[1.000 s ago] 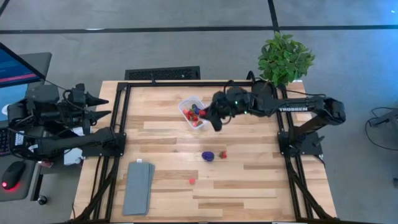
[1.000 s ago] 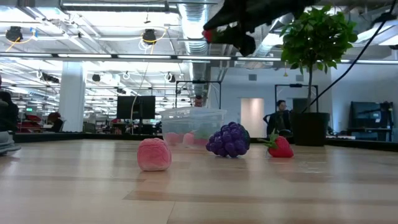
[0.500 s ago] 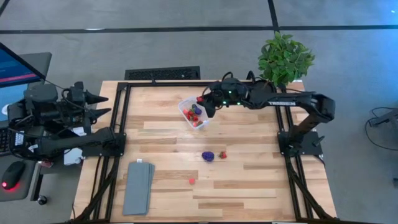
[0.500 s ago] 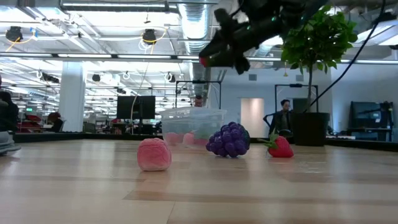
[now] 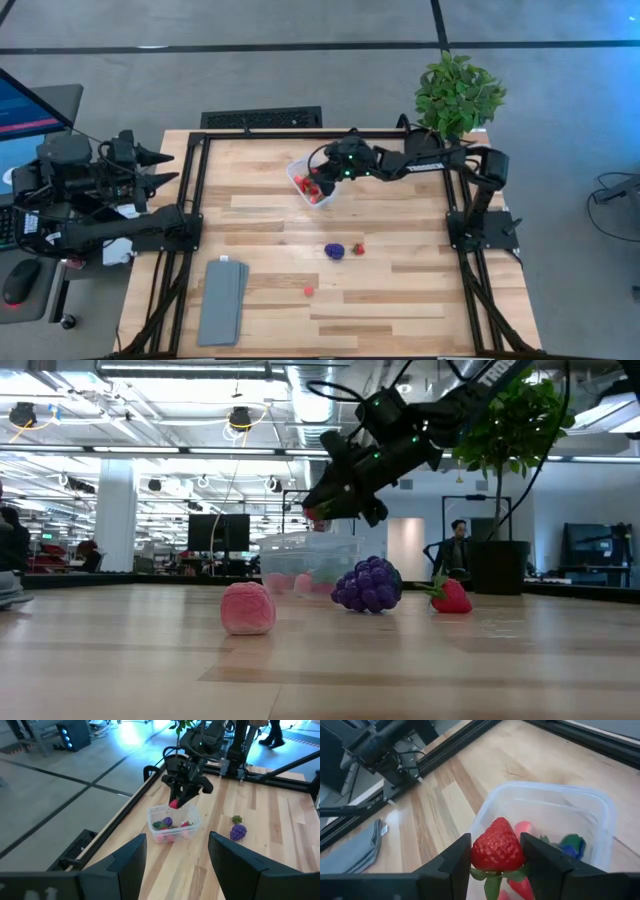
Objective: Pick and placing Produce into tupperware
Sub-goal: Put the strawberry into the transparent container
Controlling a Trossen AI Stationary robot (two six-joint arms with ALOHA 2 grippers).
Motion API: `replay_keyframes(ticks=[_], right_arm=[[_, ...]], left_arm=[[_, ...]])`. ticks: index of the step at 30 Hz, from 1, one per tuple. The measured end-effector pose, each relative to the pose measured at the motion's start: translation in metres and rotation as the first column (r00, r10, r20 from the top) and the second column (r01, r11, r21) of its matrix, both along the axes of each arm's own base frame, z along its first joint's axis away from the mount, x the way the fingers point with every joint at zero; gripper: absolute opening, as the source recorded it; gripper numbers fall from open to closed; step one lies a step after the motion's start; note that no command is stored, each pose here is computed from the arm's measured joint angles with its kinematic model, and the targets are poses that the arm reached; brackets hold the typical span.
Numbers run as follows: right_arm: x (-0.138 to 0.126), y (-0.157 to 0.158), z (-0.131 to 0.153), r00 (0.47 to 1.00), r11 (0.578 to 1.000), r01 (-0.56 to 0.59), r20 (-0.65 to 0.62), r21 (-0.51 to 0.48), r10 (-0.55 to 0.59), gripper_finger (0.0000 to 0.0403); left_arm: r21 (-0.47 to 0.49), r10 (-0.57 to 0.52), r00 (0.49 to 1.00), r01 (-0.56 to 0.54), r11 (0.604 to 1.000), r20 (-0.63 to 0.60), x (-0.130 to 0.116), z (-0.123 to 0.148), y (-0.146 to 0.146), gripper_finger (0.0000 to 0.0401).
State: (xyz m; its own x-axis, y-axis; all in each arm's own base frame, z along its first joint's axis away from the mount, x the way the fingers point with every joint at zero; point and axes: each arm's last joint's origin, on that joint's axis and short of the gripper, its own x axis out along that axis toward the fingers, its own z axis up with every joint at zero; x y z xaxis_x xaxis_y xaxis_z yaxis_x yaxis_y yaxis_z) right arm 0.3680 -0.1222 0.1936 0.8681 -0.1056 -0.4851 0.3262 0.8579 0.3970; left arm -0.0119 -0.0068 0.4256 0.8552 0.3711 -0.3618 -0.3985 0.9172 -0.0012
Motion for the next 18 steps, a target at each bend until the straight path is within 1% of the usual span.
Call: replay_keyframes(ticks=[3,18], right_arm=[[0.0027,0.0014,-0.0042,1.0,1.0,-0.006,0.0,0.0,0.006,0.0184],[0.0018,-0.0013,-0.0039,1.0,1.0,0.004,0.0,0.001,-0.004,0.0216]], left_arm=[[-0.004,0.006,1.0,-0.006,1.0,0.001,0.0,-0.0001,0.0001,0.0197],[0.0,0.022,1.0,-0.022,1.0,-0.001,-0.0003,-0.0001,0.0005,0.019]])
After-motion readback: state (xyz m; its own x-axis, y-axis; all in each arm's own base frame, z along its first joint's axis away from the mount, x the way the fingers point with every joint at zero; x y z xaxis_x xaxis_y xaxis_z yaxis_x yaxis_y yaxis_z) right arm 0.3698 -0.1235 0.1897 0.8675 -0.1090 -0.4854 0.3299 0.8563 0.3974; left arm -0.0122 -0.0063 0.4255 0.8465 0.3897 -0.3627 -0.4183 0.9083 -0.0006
